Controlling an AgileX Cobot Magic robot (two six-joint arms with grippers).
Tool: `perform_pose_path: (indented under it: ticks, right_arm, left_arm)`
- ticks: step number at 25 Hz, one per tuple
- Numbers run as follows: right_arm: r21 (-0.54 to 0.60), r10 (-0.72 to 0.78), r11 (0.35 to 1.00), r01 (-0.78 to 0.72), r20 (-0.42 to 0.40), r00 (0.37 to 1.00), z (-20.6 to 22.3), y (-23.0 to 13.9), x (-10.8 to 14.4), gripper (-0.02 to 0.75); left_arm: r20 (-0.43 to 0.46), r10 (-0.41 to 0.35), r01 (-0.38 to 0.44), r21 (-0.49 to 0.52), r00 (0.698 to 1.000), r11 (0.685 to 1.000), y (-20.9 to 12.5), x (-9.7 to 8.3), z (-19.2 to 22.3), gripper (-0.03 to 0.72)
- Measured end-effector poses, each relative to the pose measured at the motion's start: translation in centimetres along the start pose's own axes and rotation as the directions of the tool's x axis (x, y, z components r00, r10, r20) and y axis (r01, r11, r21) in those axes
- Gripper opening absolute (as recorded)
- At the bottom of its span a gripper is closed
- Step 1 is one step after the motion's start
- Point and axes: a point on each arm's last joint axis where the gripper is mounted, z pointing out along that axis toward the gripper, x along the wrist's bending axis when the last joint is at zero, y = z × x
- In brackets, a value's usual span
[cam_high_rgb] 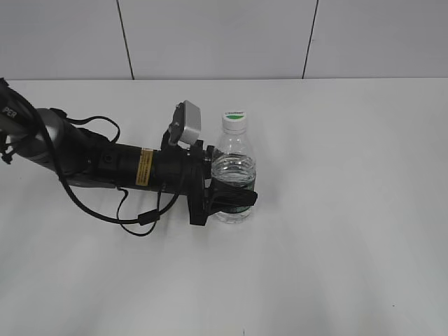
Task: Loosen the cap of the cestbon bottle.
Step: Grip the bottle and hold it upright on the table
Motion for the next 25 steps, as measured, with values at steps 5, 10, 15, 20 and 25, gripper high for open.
perform_pose_path:
  ticks: [5,10,15,20,25]
  right_arm:
    - [-0.054,0.004,0.999,-0.004,-0.003,1.0,-0.5,0.7,0.0,0.517]
    - [-0.032,0.012,0.999,-0.012,-0.017,1.0,0.3,2.9,0.0,0.517]
    - [0.095,0.032,0.995,-0.028,-0.044,0.999,3.4,5.8,-0.1,0.517]
    - [0.145,0.097,0.986,-0.084,-0.09,0.991,6.5,7.7,0.3,0.517]
    - [0.288,0.215,0.944,-0.162,-0.164,0.963,9.6,11.0,1.0,0.482]
  left_arm:
    - [0.001,0.015,-0.015,0.001,1.0,1.0,0.0,0.0,0.0,0.403]
    - [0.006,0.05,-0.05,0.004,0.999,0.999,0.0,-0.1,0.0,0.403]
    - [0.006,0.069,-0.069,0.004,0.998,0.998,0.0,-0.1,0.0,0.403]
    - [0.007,0.103,-0.103,0.004,0.995,0.995,0.0,-0.1,0.0,0.403]
    - [0.007,0.114,-0.114,0.005,0.993,0.993,-0.1,-0.1,0.0,0.403]
